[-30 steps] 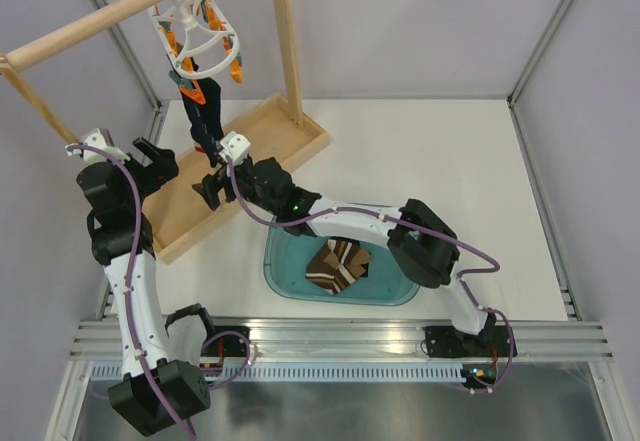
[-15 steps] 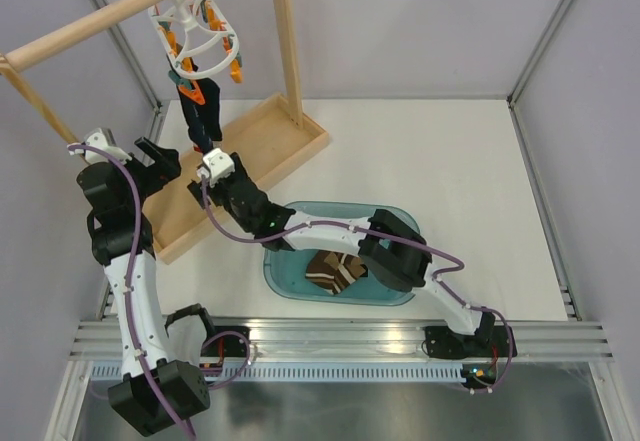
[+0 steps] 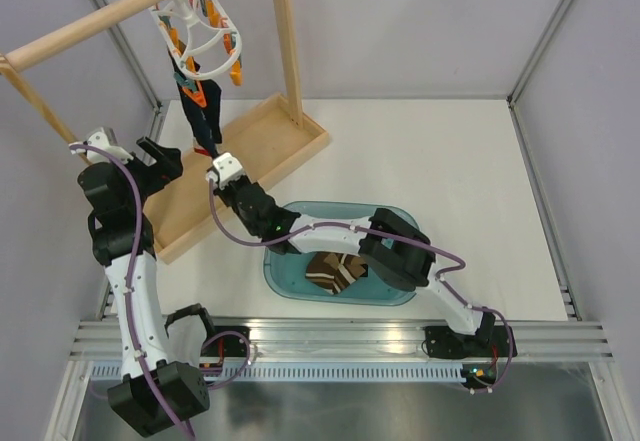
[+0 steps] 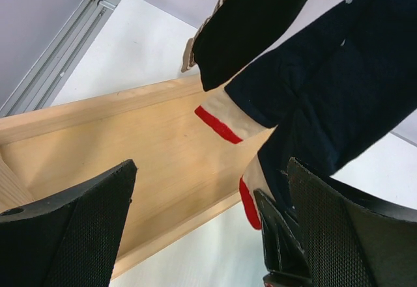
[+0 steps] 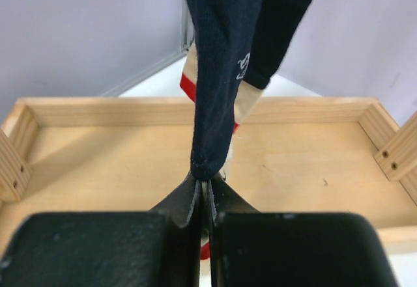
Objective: Remove the socks clipped to the hanger
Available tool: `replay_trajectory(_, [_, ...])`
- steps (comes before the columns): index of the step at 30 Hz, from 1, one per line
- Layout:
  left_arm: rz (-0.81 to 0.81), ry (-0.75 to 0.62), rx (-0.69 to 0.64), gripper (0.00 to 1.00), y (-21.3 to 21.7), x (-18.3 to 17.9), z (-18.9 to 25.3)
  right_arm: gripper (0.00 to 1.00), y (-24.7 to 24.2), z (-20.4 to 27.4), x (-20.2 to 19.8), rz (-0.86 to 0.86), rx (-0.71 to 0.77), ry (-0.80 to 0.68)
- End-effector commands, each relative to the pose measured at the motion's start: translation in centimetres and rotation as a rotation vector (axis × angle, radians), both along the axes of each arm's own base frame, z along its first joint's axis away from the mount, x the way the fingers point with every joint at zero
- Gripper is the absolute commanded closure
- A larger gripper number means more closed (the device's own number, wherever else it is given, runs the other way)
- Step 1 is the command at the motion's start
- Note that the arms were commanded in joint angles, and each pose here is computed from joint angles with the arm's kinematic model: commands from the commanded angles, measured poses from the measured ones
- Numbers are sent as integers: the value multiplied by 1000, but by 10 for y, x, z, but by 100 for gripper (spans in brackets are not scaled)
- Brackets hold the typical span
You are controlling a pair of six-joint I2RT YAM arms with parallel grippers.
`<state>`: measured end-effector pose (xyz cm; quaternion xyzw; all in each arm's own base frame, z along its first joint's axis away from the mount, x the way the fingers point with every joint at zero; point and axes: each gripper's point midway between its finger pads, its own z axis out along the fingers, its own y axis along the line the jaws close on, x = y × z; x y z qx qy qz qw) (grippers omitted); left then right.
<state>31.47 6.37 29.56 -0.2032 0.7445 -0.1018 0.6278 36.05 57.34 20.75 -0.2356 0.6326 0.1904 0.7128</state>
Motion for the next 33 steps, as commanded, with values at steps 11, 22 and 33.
replay_trajectory(11, [-141, -99, 6, 0, -28, 2, 20, 99, -49, 89, -32, 99, 145, -32])
replay_trajectory(22, [-414, -196, 46, 0, -88, -2, 43, 99, -72, 123, -43, 142, 155, -13])
replay_trajectory(33, [-378, -275, -2, 0, -86, 10, 92, 99, -77, 123, -51, 170, 141, 14])
